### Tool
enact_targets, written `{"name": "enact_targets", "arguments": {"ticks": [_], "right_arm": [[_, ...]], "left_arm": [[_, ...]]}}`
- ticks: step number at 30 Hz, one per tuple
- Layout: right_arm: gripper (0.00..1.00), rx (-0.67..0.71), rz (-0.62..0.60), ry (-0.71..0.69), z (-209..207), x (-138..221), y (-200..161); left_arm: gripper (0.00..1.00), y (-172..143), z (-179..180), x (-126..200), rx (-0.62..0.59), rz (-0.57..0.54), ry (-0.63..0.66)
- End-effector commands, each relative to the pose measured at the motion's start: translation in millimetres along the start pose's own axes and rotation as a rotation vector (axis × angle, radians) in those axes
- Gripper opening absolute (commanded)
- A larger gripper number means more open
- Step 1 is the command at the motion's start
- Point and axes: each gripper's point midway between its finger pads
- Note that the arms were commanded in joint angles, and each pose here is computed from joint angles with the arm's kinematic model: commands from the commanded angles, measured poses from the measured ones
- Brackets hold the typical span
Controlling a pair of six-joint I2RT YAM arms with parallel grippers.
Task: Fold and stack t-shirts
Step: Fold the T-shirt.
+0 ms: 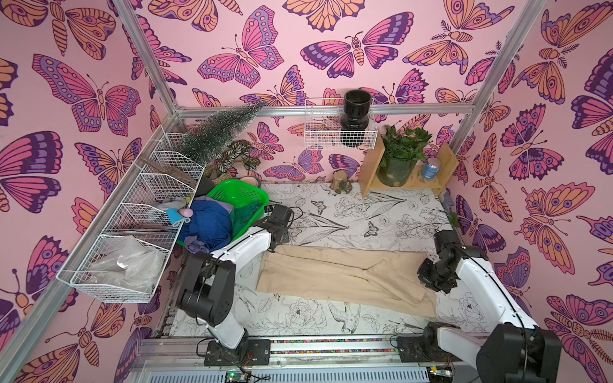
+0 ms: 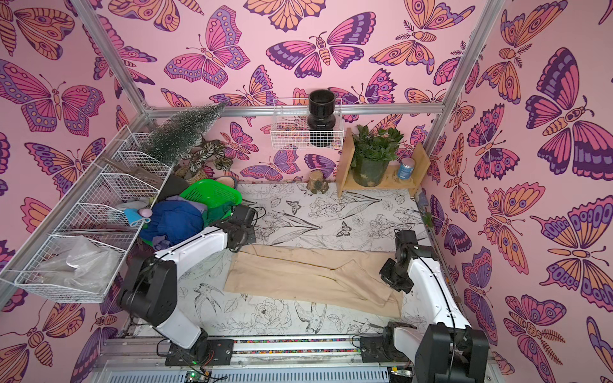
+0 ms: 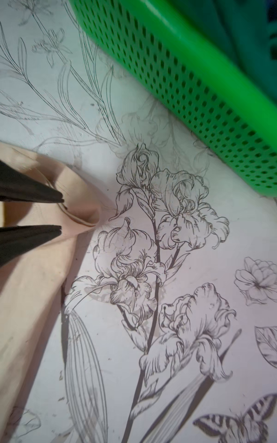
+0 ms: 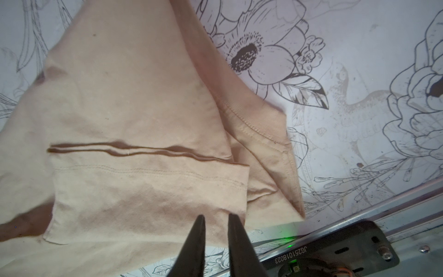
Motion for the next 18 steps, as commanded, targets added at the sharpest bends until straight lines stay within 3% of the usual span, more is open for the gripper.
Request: {"name": "enact_targets", "arguments": {"ticks": [1,10,18], "right_arm": [[0.22,-0.003,-0.005,-0.026,-5.1,5.9,-1.7],[0.22,-0.009,-0.015,-0.047,-9.6,9.9,-2.2],[0.22,-0.007,0.011,-0.037,-5.5,3.0,-0.5]], "left_arm": [[0.22,-2.2,-7.7,-13.7,-0.016,0.046,-0.007],[0.21,-39.8,11.3,-32.8,-0.013,0.163,0.059],[0.21,-55.2,46.9,-19.3,0.000,0.171,0.168]]}}
Point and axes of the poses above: each gripper's point midway between its finger pads, its own x axis back along the fingers, its own z axis along the line the jaws close on, y = z × x, and after that the axes turned 10 degrees about x, right-handed
